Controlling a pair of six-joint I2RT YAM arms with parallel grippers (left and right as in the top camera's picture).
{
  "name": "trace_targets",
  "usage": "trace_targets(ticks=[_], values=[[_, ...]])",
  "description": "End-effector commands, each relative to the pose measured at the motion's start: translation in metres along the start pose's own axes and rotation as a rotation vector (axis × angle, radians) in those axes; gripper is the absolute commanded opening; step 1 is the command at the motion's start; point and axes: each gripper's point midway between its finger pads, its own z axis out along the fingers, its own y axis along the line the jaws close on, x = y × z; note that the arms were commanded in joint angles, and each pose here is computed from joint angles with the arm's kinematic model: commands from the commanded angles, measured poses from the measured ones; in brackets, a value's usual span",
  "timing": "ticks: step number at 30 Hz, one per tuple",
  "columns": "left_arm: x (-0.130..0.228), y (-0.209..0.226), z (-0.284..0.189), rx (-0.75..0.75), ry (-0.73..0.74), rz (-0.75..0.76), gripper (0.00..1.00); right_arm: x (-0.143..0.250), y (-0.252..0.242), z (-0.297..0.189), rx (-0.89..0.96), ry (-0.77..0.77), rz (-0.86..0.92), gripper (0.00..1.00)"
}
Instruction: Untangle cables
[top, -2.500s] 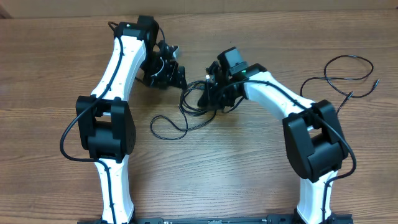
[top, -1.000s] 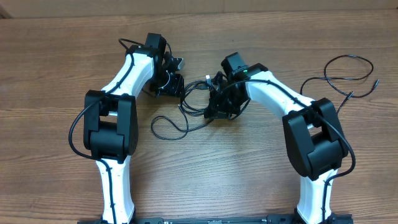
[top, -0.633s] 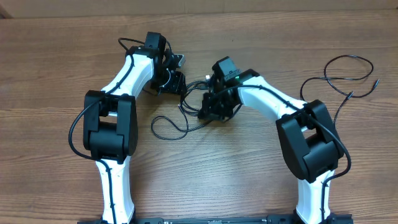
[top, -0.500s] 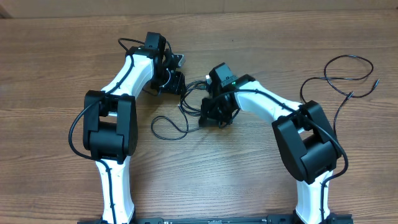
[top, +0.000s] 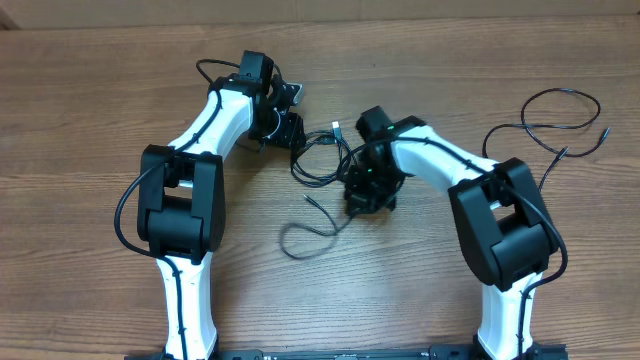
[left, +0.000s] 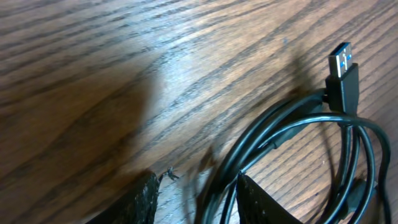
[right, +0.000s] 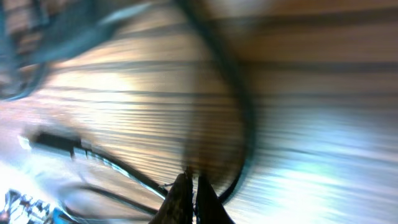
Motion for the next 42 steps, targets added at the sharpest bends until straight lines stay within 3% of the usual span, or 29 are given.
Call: trace_targets(ticks=[1, 6, 13, 27, 28, 30, 31, 36, 42], values=[[0.019, 0.001, 0.016, -0.001, 0.059, -0.024, 0.43, -0.026, -0.037, -0.018, 0.15, -0.097, 0.014, 0.04], [0.021, 0.002, 0.016, -0.006, 0.069, -0.048, 0.39, -0.039, -0.038, -0.051, 0.166, -0.118, -0.048, 0.06], [0.023, 0.005, 0.016, -0.026, 0.077, -0.078, 0.34, -0.05, 0.017, -0.089, 0.014, -0.173, -0.185, 0.18], [0.056, -0.027, 0.017, 0.054, 0.219, -0.124, 0.33, -0.049, 0.072, -0.081, -0.079, -0.242, -0.33, 0.27], [0.058, -0.035, 0.017, 0.084, 0.228, -0.122, 0.32, -0.049, 0.073, -0.081, -0.078, -0.242, -0.331, 0.27], [0.061, -0.041, 0.015, 0.108, 0.241, -0.104, 0.19, -0.049, 0.071, -0.081, -0.069, -0.244, -0.329, 0.27], [0.06, -0.04, 0.014, 0.098, 0.242, -0.103, 0.18, -0.049, 0.071, -0.081, -0.067, -0.245, -0.328, 0.27], [0.04, -0.039, -0.008, 0.08, 0.206, -0.121, 0.31, -0.053, 0.072, -0.082, -0.069, -0.26, -0.332, 0.27], [0.029, -0.024, -0.012, -0.045, 0.182, -0.101, 0.45, -0.053, 0.072, -0.082, -0.07, -0.258, -0.312, 0.28]])
